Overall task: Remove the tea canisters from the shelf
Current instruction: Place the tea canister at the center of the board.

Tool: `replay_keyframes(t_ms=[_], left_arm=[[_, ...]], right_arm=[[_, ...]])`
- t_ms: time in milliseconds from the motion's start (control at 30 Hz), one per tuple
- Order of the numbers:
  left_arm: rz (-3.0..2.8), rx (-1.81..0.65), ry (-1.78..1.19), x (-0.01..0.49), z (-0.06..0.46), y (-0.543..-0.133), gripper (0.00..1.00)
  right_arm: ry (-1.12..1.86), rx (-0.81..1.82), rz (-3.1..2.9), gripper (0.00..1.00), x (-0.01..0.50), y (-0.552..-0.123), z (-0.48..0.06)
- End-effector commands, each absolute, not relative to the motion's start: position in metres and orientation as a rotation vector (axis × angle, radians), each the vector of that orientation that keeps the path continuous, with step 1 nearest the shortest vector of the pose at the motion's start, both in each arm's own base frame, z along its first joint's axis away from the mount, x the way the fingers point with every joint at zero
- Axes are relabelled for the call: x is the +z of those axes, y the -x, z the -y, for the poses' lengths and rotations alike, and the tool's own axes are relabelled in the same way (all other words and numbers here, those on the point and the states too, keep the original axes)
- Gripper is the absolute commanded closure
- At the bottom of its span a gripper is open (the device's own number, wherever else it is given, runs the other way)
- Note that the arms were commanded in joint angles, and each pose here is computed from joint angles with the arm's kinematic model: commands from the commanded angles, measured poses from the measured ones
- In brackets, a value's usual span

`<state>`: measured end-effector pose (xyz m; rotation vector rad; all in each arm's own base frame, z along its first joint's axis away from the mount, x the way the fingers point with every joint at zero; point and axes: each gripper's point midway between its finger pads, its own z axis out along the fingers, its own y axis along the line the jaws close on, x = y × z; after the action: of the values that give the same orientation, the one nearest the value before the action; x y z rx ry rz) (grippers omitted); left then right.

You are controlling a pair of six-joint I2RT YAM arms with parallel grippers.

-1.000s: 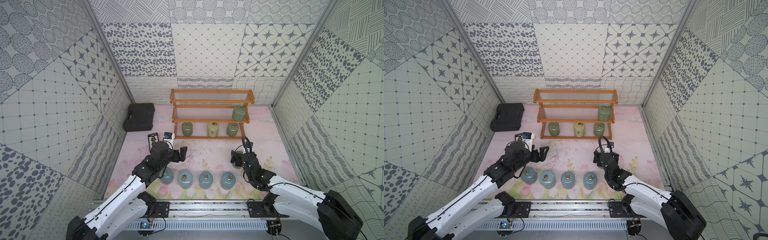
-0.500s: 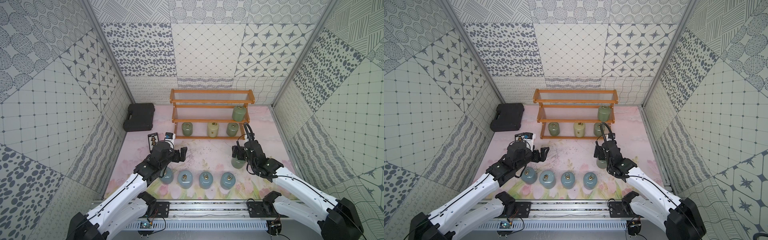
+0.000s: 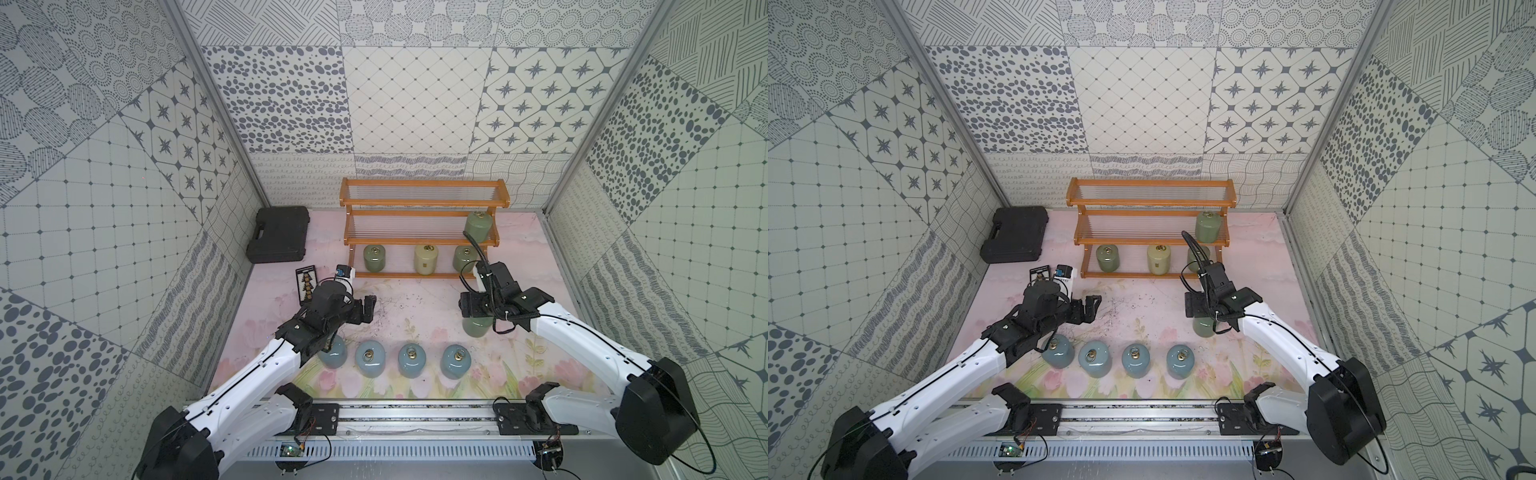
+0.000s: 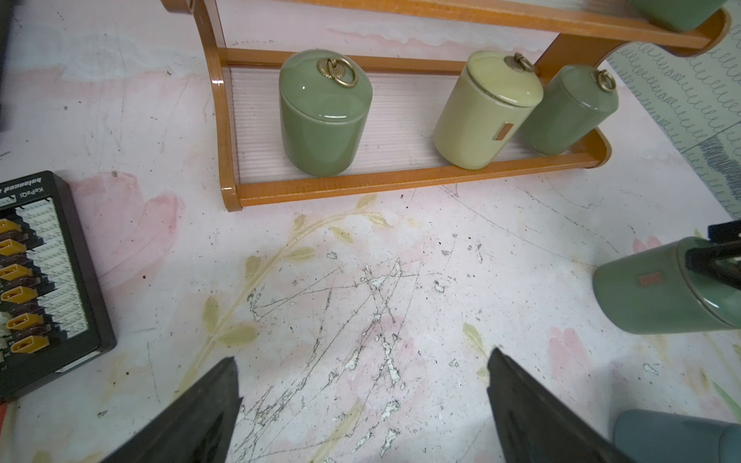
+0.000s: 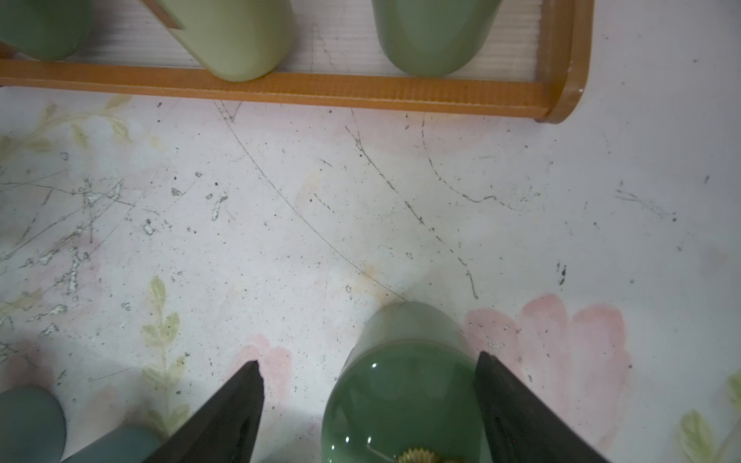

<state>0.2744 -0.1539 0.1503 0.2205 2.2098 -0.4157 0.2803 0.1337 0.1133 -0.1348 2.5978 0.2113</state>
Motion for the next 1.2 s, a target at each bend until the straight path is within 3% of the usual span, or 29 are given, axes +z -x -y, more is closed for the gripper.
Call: replay_keyframes(t_ms=[0,867,1167], left_arm=[[-2.150,-0.428,-0.248,0.165,0.161,-0.285,0.00],[-2.185,-0.411,-0.277,0.147,0.163,-0.285,0.00],[-2.197,-0.400,-0.279,0.140,0.160,-0.284,0.00]], right_arm=[[0.160,0.187,-2.668,0.16,0.109,-0.272,-0.130],[-0.008,-0.091,-2.972,0.20,0.072,-0.204,-0.087],[-0.037,-0.198,-2.979,0.16,0.076,-0.200,-0.080]])
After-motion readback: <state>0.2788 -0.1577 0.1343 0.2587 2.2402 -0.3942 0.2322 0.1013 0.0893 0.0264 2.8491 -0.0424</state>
